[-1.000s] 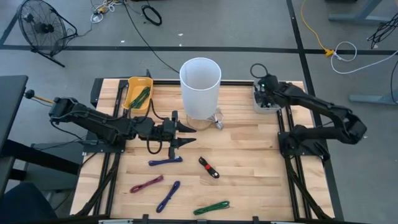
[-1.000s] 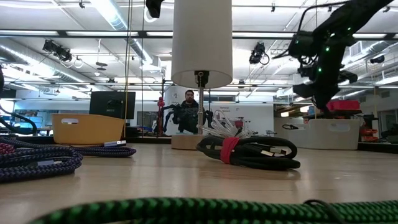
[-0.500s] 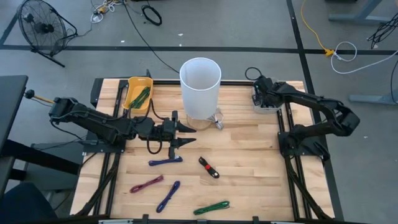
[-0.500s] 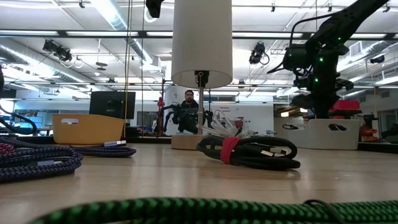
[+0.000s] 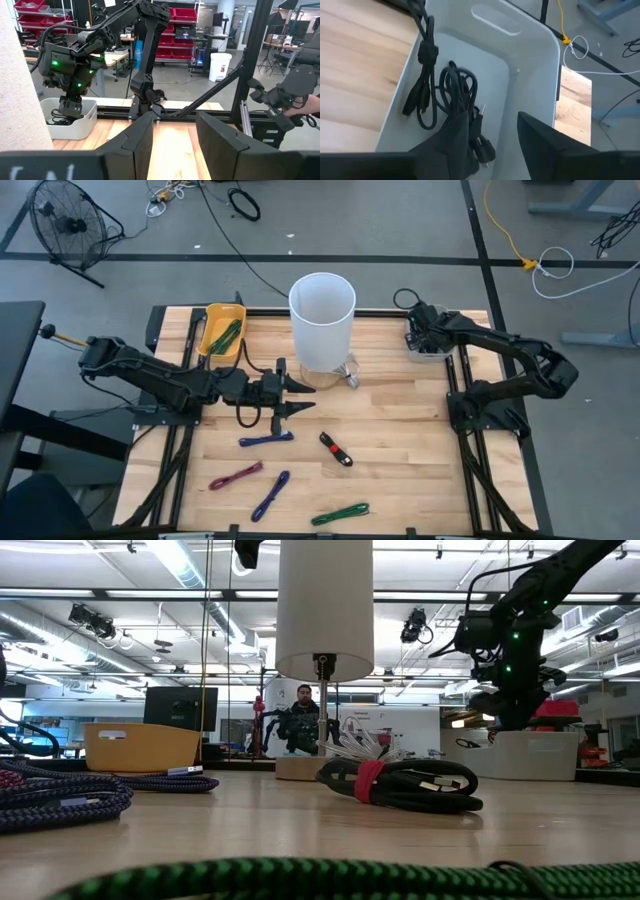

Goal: Pick & Place USB Port
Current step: Put the black USB cable into the gray bin

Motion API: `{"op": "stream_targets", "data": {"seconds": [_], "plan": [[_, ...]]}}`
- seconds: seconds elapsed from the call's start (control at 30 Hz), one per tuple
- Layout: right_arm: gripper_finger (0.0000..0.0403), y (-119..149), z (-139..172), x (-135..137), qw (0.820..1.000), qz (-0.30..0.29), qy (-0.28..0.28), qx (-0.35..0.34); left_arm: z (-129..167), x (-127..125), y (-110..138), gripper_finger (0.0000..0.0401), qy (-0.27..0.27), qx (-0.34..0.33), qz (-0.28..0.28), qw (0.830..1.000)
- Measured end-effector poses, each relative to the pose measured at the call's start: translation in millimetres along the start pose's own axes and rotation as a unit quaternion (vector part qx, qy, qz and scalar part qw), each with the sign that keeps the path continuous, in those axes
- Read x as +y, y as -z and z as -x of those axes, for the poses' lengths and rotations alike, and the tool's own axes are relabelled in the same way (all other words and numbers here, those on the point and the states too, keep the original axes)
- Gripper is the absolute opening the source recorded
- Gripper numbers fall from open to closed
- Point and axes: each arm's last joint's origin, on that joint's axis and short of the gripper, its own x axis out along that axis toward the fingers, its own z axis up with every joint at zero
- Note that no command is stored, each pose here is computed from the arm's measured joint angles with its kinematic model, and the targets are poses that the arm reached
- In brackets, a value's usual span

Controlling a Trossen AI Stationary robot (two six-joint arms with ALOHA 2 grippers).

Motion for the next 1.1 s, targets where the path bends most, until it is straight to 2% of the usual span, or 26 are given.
{"op": "stream_targets", "data": {"seconds": [0.27, 0.33, 0.43, 0.53, 0.63, 0.7, 0.83, 1.1], "plan": [[0.0171, -5.9, 3.4, -0.3, 0.999, 0.016, -0.012, -0.028, 0.0, -0.1, 0.0, 0.0156, 0.0, 0.0, 0.0, 1.0], [0.0166, -9.4, 10.9, -2.5, 0.999, 0.014, -0.044, -0.03, 0.0, 0.0, 0.0, 0.0156, 0.0, 0.0, 0.0, 1.0], [0.0158, -16.4, 28.2, -5.4, 0.99, 0.008, -0.133, -0.035, 0.0, -0.1, 0.0, 0.0156, 0.0, 0.0, 0.0, 1.0], [0.0152, -16.6, 47.9, -2.4, 0.969, 0.016, -0.245, -0.034, 0.0, 0.0, 0.0, 0.0156, 0.0, 0.0, 0.0, 1.0], [0.0145, -7.7, 64.5, 6.6, 0.933, 0.032, -0.359, -0.009, 0.0, 0.0, 0.0, 0.0156, 0.0, 0.0, 0.0, 1.0], [0.0142, -0.4, 73.6, 13.1, 0.908, 0.052, -0.415, 0.017, -0.1, 0.3, -0.2, 0.0156, 0.0, -0.001, 0.0, 1.0], [0.0137, 16.1, 89.8, 27.8, 0.875, 0.076, -0.472, 0.077, -0.3, 1.6, -0.3, 0.0156, -0.003, -0.001, 0.0, 1.0], [0.0136, 54.4, 134.6, 63.9, 0.837, 0.126, -0.52, 0.113, -0.3, 1.7, -0.4, 0.0156, -0.003, -0.002, 0.0, 1.0]]}}
